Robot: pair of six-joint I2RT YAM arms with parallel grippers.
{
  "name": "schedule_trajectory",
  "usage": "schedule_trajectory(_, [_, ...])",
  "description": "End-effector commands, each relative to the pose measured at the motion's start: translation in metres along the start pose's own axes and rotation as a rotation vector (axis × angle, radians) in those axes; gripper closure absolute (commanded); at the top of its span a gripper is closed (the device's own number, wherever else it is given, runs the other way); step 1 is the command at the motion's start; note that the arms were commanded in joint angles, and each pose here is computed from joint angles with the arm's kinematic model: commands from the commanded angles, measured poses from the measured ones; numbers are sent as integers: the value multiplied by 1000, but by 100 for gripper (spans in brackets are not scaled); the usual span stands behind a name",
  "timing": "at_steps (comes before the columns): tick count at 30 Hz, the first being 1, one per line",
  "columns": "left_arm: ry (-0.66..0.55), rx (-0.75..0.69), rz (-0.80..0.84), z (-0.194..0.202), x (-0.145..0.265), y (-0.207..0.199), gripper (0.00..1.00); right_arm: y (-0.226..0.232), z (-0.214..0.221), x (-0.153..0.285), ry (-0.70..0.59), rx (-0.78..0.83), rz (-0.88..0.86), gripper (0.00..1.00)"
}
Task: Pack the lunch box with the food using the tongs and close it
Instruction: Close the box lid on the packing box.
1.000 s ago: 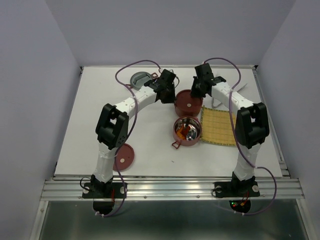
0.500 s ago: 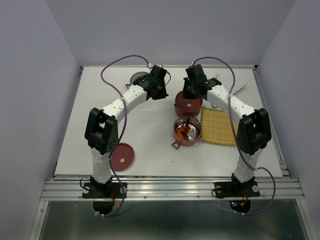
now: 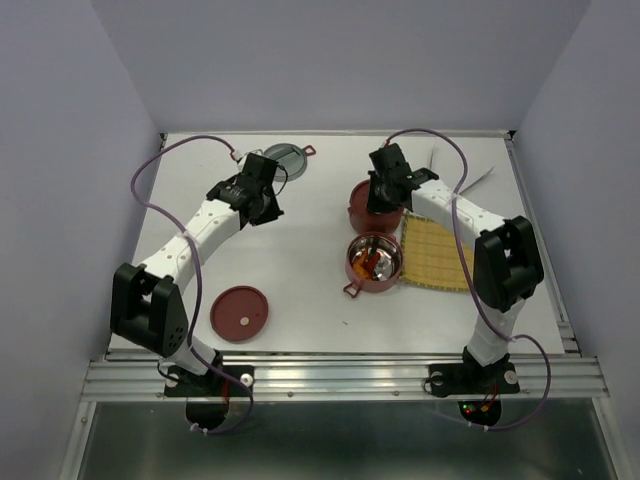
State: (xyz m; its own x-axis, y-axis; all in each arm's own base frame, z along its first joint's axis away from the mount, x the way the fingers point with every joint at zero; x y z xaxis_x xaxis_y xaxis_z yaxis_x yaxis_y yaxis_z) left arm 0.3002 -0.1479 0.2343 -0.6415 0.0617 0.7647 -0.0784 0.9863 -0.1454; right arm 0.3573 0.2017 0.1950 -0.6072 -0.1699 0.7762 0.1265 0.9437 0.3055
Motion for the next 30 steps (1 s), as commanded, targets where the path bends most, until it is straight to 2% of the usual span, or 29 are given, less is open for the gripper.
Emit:
schedule_trajectory(1, [-5, 6, -65, 17, 23, 25, 100, 2, -1, 8, -12, 21, 20, 99])
schedule_trajectory(9, [66, 28, -101, 49, 32, 43, 100, 16, -38, 56, -178, -3, -23, 99])
schedule_trajectory(12, [90, 30, -103, 59, 32, 47, 100, 13, -40, 58, -205, 1, 7, 99])
schedule_trajectory(15, [125, 33, -102, 68, 30, 49, 99, 11, -35, 38, -171, 15, 44, 99])
schedule_trajectory(23, [190, 54, -122, 86, 26, 55, 81, 11, -17, -16, -53, 31, 82, 99])
schedule_trajectory(26, [216, 60, -116, 94, 26, 57, 75, 15, -24, -11, -73, 38, 64, 99])
schedule_trajectory(30, [239, 77, -114, 103, 29, 60, 63, 26, -45, 20, -154, 37, 8, 97])
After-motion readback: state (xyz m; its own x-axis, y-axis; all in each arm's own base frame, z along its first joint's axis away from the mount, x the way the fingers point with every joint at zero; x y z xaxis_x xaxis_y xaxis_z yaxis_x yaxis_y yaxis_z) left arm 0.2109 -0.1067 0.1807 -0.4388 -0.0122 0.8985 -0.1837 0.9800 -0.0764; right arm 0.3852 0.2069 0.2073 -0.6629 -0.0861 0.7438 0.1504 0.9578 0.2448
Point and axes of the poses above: each gripper's point midway between its finger pads, its own x axis back along the fingers, its own y axis along the line the jaws close on, z = x × y, the point moved 10 cm from there along x, back along the fingers, and after that the axes turned 7 degrees about -x, right-handed, at the moved point
